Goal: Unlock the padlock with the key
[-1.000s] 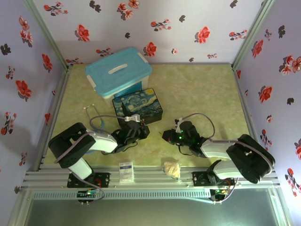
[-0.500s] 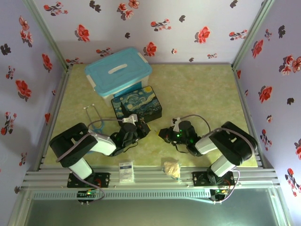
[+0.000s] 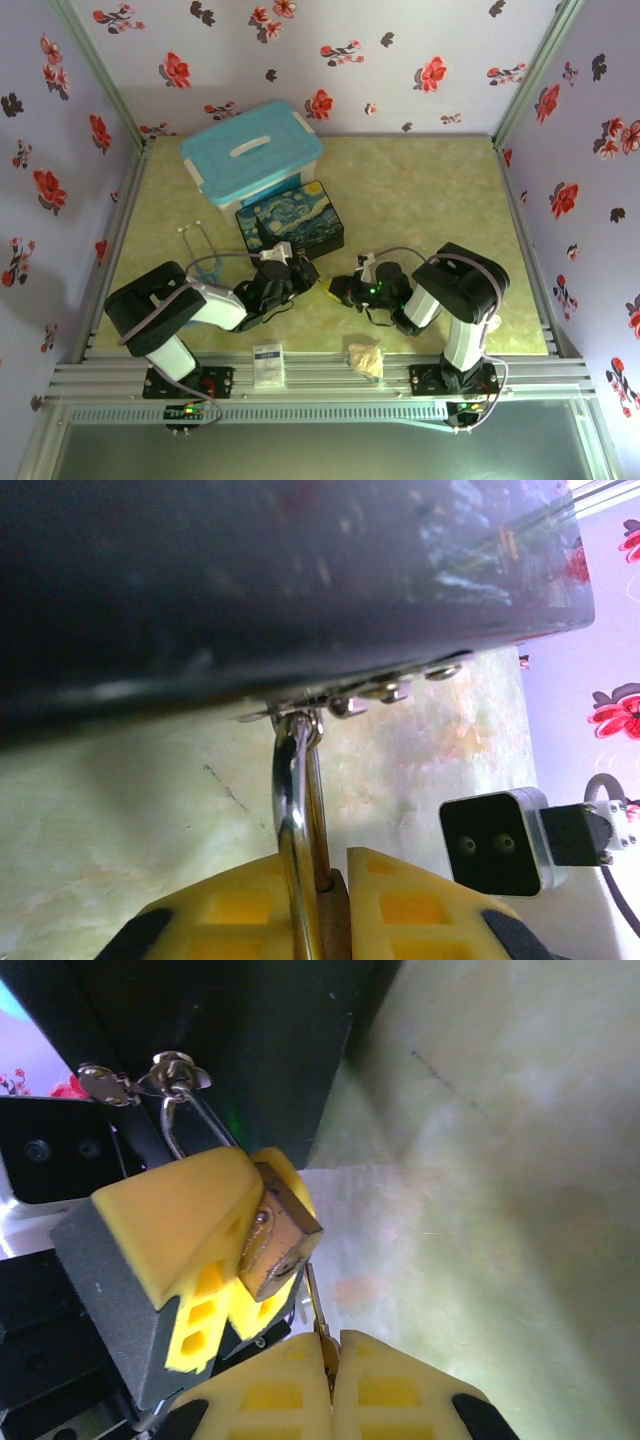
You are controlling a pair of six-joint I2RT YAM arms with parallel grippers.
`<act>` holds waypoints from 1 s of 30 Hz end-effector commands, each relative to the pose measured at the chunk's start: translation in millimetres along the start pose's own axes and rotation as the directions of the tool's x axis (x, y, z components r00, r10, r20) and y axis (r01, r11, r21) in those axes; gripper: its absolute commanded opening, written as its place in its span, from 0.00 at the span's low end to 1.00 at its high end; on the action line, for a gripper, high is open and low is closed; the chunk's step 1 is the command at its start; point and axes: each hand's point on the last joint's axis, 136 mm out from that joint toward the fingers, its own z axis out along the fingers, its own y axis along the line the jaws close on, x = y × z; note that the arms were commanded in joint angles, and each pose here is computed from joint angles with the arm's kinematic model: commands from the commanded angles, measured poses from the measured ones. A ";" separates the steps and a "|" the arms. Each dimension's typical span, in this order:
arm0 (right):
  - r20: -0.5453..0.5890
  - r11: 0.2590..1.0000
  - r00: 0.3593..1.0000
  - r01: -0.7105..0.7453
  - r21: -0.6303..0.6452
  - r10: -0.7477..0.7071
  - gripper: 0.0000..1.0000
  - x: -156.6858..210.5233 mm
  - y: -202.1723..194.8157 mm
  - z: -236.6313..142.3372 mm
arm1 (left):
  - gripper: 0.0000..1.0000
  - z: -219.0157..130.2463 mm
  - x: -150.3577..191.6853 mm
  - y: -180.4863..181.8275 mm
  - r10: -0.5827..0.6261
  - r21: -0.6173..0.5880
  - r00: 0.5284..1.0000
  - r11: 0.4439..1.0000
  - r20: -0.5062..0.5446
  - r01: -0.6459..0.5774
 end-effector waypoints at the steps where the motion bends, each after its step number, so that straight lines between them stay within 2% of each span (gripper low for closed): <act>1: 0.006 0.997 0.999 0.044 -0.070 -0.044 0.00 -1.7 21.1 0.6 | 0.00 -0.7 -7.8 -7.7 -0.065 0.010 0.998 0.998 0.027 0.065; 6: -0.003 0.996 0.999 0.035 -0.085 -0.035 0.00 -5.2 26.0 7.2 | 0.00 0.6 -9.5 -19.5 -0.073 0.045 0.997 0.996 0.023 0.072; 11: 0.028 0.987 0.996 0.086 -0.133 -0.083 0.00 -12.4 46.7 3.0 | 0.00 -0.2 -8.7 -21.6 -0.078 0.050 0.997 0.996 0.016 0.077; 23: 0.067 0.989 0.997 0.058 -0.134 -0.049 0.00 -25.3 48.3 5.7 | 0.00 -2.9 -11.2 -48.6 -0.144 0.138 0.989 0.980 -0.013 0.144; 27: 0.059 0.990 0.998 0.043 -0.135 -0.035 0.00 -29.1 46.9 8.9 | 0.00 -10.8 -15.2 -62.4 -0.125 0.154 0.992 0.980 -0.016 0.126; 30: 0.039 0.990 0.999 0.030 -0.140 -0.025 0.00 -28.7 47.7 13.5 | 0.00 -17.6 -19.4 -77.0 -0.062 0.146 0.998 0.987 -0.018 0.064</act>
